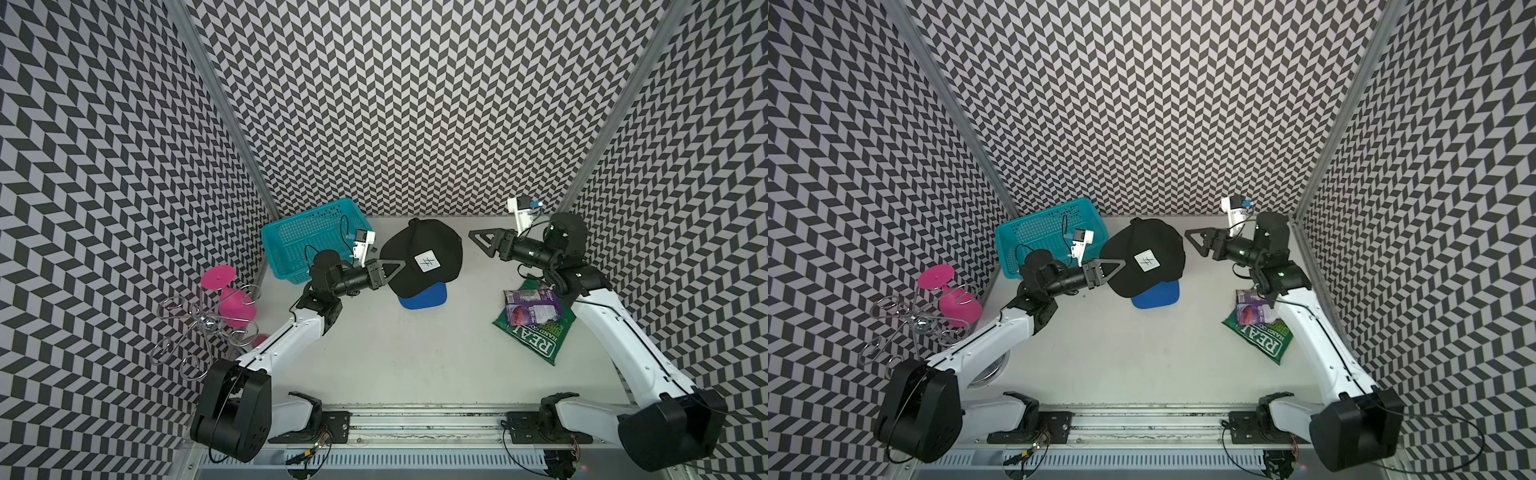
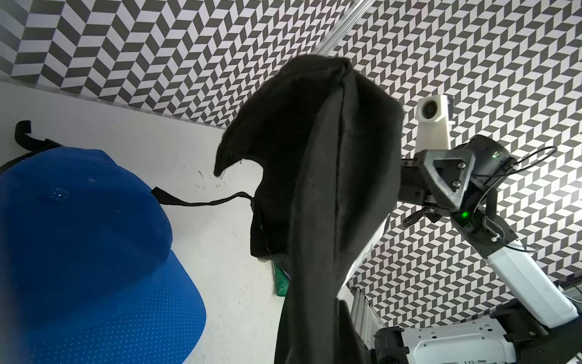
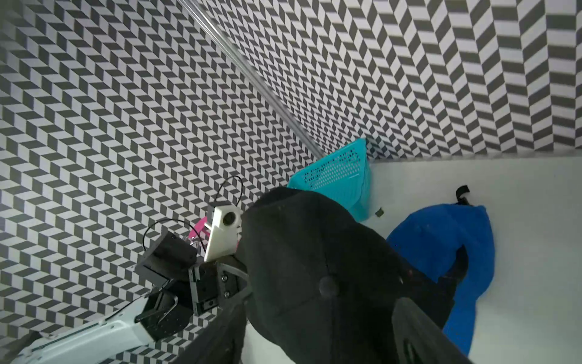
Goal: Turn the baseball cap inside out
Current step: Turn over the baseball cap.
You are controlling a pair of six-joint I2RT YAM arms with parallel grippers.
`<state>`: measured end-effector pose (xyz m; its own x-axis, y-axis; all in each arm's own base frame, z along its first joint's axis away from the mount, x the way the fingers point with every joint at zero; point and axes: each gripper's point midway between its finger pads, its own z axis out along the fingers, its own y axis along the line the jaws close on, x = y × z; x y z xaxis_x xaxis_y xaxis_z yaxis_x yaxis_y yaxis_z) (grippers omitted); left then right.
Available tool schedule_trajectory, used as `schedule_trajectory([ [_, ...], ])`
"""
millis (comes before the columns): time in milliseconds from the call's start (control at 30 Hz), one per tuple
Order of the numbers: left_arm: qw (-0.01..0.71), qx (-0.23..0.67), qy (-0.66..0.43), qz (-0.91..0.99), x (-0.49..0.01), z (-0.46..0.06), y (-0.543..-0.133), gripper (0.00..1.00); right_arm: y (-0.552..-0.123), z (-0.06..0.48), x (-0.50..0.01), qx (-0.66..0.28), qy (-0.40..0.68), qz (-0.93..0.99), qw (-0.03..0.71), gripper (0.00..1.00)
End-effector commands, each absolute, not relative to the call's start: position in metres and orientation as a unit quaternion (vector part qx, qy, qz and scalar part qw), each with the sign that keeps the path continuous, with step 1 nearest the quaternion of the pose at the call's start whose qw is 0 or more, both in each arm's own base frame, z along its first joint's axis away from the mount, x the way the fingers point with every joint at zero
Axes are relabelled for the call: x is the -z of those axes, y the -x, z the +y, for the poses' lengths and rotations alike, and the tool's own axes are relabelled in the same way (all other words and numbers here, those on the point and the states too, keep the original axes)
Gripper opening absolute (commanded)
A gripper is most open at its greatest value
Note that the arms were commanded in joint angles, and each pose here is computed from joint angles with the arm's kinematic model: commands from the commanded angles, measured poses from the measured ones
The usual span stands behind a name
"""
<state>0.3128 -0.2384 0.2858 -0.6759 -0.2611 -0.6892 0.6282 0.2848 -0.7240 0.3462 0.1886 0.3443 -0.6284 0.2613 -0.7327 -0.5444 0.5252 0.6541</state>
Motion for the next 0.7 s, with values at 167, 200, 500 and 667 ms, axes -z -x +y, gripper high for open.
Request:
schedule_trajectory([
  [167, 0.395, 0.582, -0.146, 0.695, -0.297, -0.24, -0.314, 0.0, -0.335, 0.21, -0.327, -0.529, 0.107, 0.758, 0.366, 0.55],
  [200, 0.395, 0.582, -0.145, 0.696, -0.297, -0.239, -0.315, 0.0, -0.335, 0.212, -0.324, -0.53, 0.111, 0.759, 0.361, 0.54],
  [500, 0.391, 0.588, -0.148, 0.692, -0.298, -0.241, -0.313, 0.0, -0.329, 0.227, -0.317, -0.541, 0.142, 0.754, 0.344, 0.38],
  [667, 0.388, 0.59, -0.148, 0.692, -0.297, -0.242, -0.311, 0.0, -0.328, 0.229, -0.318, -0.545, 0.153, 0.746, 0.35, 0.22],
])
